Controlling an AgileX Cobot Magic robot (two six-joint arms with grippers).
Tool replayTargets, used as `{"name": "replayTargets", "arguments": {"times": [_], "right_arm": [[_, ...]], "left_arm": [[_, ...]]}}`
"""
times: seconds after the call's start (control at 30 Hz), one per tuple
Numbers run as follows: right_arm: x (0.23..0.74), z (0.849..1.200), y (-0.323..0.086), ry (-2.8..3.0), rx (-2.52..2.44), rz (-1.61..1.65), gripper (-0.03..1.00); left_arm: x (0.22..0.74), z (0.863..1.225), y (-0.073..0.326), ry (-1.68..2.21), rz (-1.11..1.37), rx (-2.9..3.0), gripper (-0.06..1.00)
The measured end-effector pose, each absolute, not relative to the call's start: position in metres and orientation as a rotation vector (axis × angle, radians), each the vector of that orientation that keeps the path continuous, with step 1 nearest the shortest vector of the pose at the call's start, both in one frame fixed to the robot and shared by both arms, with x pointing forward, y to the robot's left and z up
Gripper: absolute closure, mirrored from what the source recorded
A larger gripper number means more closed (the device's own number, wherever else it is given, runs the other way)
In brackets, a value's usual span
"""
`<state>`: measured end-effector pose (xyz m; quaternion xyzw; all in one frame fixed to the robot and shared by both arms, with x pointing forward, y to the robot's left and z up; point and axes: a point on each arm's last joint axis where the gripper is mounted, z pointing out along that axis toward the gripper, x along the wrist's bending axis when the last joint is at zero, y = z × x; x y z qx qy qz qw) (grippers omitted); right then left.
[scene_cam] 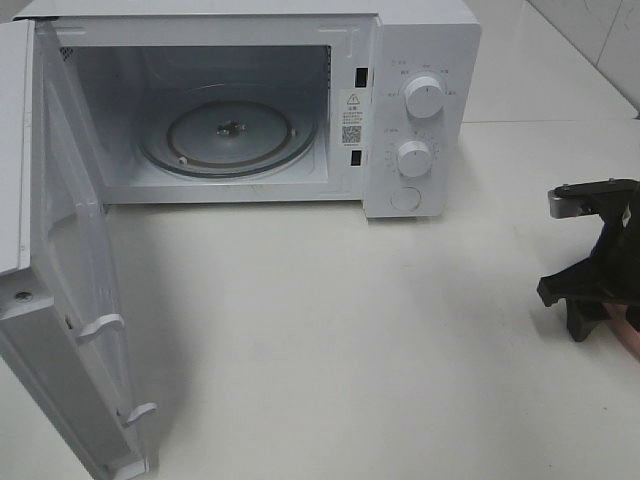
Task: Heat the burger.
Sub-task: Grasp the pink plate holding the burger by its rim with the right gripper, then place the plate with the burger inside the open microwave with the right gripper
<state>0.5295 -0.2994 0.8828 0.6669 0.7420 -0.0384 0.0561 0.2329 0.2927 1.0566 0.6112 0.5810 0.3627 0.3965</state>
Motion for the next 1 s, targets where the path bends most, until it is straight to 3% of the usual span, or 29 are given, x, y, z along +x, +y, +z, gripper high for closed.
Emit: {"name": "replayTargets", "arguments": {"times": [0.03, 0.07, 0.13, 0.17, 0.2, 0.27, 0.43, 1.0], "right_arm": [[0.5295, 0.8828, -0.2994, 2.251, 2.024, -0.117, 0.37], [0.5295, 0.8828, -0.2994, 2.243, 2.031, -0.116, 0.47], [0.5296, 0.8829, -0.2999, 2.24, 2.033, -0.118, 0.51], [0.5296, 0.8829, -0.3011, 2.237, 2.029, -0.125, 0.63], [0.5296, 0.8829, -0.3011, 2.237, 2.029, -0.125, 0.63], [0.53, 0.8832, -0.3023, 2.234, 2.026, -0.128, 0.77], [0.5316, 0.8849, -0.3024, 2.227, 2.03, -0.127, 0.91], [0.5308, 0.8862, -0.302, 2.163, 2.019, -0.209, 0.94]], "left_arm": [[0.2329, 1.0566, 0.2927, 1.472, 0.919, 1.549, -0.03], [0.2329, 1.0566, 0.2927, 1.472, 0.919, 1.549, -0.03], [0.2329, 1.0566, 0.2927, 1.472, 0.919, 1.549, -0.03], [0.2329, 1.0566, 0.2927, 1.472, 0.919, 1.549, -0.03], [0.2329, 1.0566, 0.2927, 1.472, 0.919, 1.549, -0.03], [0.2329, 1.0566, 0.2927, 1.472, 0.919, 1.549, -0.03], [0.2329, 1.0566, 0.2927, 1.472, 0.919, 1.549, -0.03], [0.2329, 1.0566, 0.2927, 1.472, 0.919, 1.549, -0.03]]}}
